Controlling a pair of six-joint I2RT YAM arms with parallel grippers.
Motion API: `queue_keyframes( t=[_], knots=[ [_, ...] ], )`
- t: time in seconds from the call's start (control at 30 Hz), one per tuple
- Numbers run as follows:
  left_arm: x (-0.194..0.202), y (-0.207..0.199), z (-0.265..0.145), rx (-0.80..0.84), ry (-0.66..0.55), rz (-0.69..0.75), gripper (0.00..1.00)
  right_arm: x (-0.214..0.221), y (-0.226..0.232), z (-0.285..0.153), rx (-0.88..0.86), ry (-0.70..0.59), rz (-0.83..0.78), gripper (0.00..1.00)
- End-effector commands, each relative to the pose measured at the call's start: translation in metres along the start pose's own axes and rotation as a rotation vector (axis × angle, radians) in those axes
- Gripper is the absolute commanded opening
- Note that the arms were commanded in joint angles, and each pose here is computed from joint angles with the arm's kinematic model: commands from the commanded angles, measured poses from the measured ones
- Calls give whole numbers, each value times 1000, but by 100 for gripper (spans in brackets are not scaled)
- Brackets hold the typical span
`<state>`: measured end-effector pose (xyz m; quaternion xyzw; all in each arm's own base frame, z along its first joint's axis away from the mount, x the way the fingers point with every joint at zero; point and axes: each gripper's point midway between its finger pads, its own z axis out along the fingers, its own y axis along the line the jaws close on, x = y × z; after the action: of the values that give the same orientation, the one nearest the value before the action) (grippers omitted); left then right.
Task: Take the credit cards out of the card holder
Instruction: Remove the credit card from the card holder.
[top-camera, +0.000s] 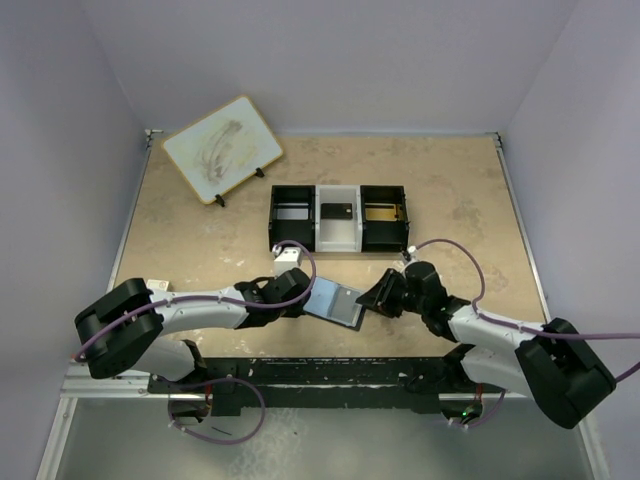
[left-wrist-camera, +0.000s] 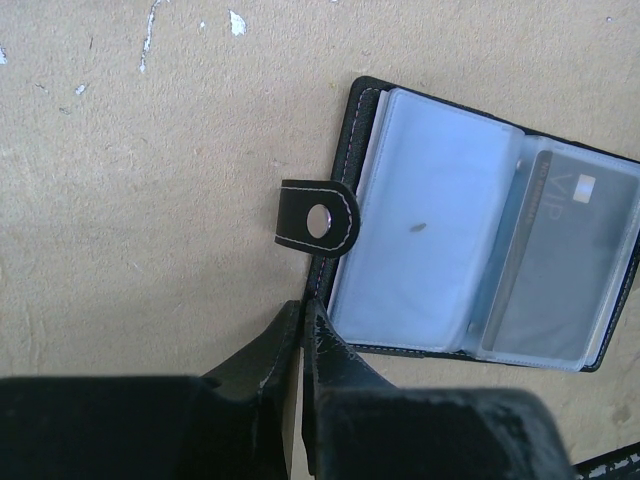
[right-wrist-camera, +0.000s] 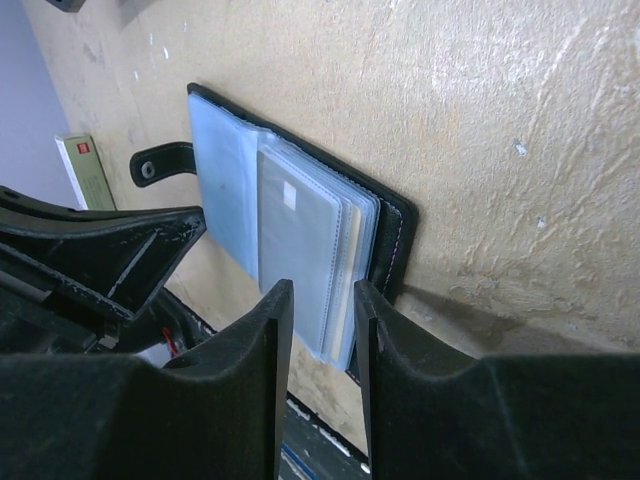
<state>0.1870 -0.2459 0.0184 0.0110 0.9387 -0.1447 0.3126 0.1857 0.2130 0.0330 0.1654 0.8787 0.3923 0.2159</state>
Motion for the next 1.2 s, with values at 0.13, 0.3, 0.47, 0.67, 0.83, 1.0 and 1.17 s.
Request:
queue_keyframes(
  t=[0.13,0.3,0.47,0.67,0.83,1.0,1.17],
  knots=[
    [-13,-15,-6,30,-31,-17,0,-9,27,3,-87,-2,-42,31],
    [-17,-16,-10,37,-44,-20,0,-14,34,-2,-105,-30,-57,34],
    [-20,-18,-14,48,-55,-27,0,-11,40,1,-131,4,-85,34],
    [-21,-20,-13,47,-51,-18,0,-4,19,10,-54,28,-37,33],
    [-19,-16,-12,34,-46,-13,3,1,10,13,-39,41,-25,33],
    [-29,-17,-20,39,-85,-42,31,4,5,17,-27,57,-13,32],
    [-45,-24,-30,78,-144,-68,47,6,3,16,-27,56,14,32]
  ],
)
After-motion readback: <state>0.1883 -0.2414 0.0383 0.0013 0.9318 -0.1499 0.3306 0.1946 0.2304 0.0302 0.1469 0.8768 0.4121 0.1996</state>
